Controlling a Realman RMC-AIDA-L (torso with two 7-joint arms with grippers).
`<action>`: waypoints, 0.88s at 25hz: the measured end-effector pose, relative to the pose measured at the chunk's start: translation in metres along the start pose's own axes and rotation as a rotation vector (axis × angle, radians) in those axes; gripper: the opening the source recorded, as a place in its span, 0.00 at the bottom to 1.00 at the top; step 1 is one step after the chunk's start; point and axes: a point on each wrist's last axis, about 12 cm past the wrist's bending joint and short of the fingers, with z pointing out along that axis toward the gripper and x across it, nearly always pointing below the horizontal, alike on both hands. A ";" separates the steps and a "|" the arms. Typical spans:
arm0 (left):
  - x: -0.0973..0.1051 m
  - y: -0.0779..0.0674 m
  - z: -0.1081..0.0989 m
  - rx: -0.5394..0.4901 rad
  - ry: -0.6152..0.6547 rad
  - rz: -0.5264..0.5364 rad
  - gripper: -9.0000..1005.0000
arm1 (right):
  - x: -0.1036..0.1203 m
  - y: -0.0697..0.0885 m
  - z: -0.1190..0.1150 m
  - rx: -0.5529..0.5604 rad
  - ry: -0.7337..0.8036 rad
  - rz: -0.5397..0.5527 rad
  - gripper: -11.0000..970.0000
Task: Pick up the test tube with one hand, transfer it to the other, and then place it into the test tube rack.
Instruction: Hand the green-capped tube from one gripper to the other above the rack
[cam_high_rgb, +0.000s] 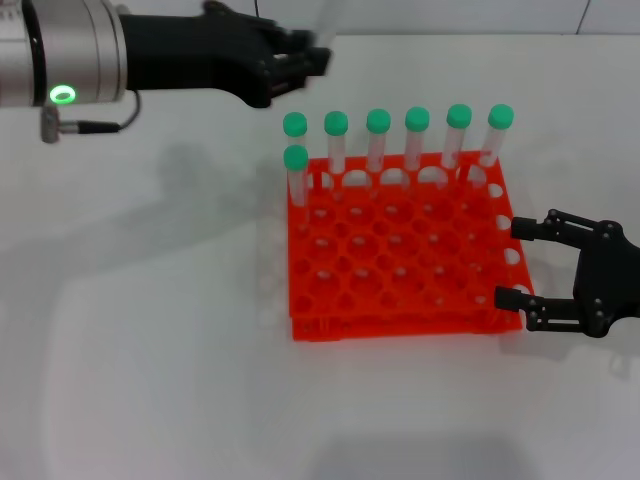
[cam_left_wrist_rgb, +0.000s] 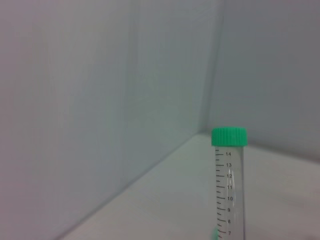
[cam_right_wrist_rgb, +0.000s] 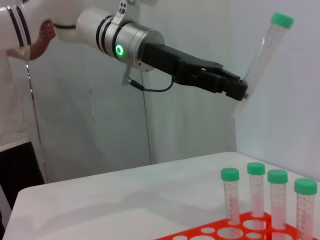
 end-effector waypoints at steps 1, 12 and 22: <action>0.002 -0.002 0.002 0.035 -0.017 0.002 0.20 | 0.000 0.000 0.000 -0.002 -0.001 0.002 0.87; 0.036 -0.001 0.034 0.322 0.136 0.071 0.20 | -0.015 -0.009 -0.011 -0.008 -0.016 0.006 0.87; 0.042 0.001 0.045 0.297 0.152 0.115 0.20 | -0.042 -0.027 -0.026 0.055 -0.148 0.095 0.87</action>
